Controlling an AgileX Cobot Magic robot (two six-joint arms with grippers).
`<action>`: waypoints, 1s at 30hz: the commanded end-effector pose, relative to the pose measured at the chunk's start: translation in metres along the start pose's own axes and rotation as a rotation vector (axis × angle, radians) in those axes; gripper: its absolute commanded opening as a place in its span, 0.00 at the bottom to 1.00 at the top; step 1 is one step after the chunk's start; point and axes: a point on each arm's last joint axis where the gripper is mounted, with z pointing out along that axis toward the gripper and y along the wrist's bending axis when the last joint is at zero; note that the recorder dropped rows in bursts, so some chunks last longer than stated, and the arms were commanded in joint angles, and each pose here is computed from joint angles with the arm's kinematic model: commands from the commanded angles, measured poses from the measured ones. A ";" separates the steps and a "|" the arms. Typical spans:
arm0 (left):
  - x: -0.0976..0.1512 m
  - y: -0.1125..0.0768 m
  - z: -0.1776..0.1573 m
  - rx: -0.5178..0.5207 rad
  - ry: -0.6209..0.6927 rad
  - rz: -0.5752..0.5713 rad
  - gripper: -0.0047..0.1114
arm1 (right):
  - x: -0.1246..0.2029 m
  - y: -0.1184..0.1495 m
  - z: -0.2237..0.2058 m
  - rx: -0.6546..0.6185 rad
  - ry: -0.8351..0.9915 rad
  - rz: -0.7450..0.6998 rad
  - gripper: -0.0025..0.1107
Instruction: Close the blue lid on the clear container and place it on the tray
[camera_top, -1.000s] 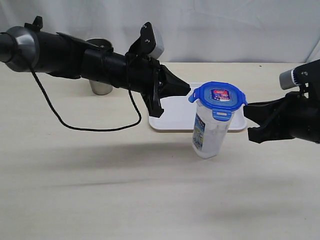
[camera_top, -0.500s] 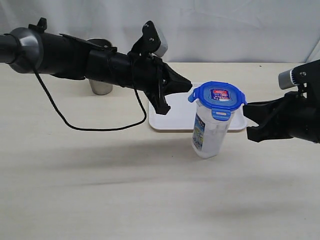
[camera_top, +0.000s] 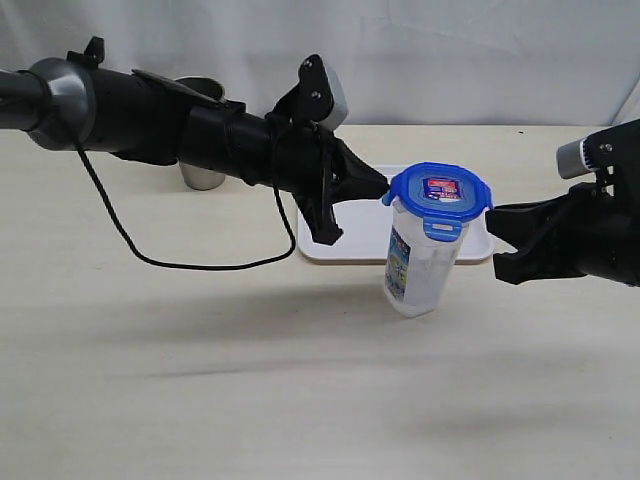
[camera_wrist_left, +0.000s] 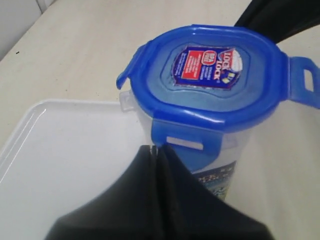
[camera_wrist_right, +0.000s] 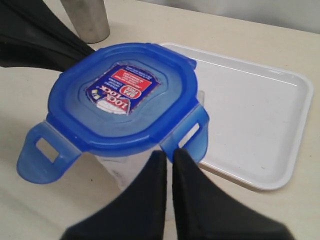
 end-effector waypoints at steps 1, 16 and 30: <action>-0.001 0.006 0.001 -0.062 0.027 0.041 0.04 | -0.001 0.000 0.001 -0.004 -0.005 -0.003 0.06; -0.024 0.027 -0.004 -0.196 -0.035 0.009 0.04 | 0.006 0.002 0.000 -0.028 0.035 -0.012 0.06; 0.003 0.019 0.016 -0.074 -0.017 -0.010 0.04 | 0.008 0.010 0.000 -0.108 0.055 -0.021 0.06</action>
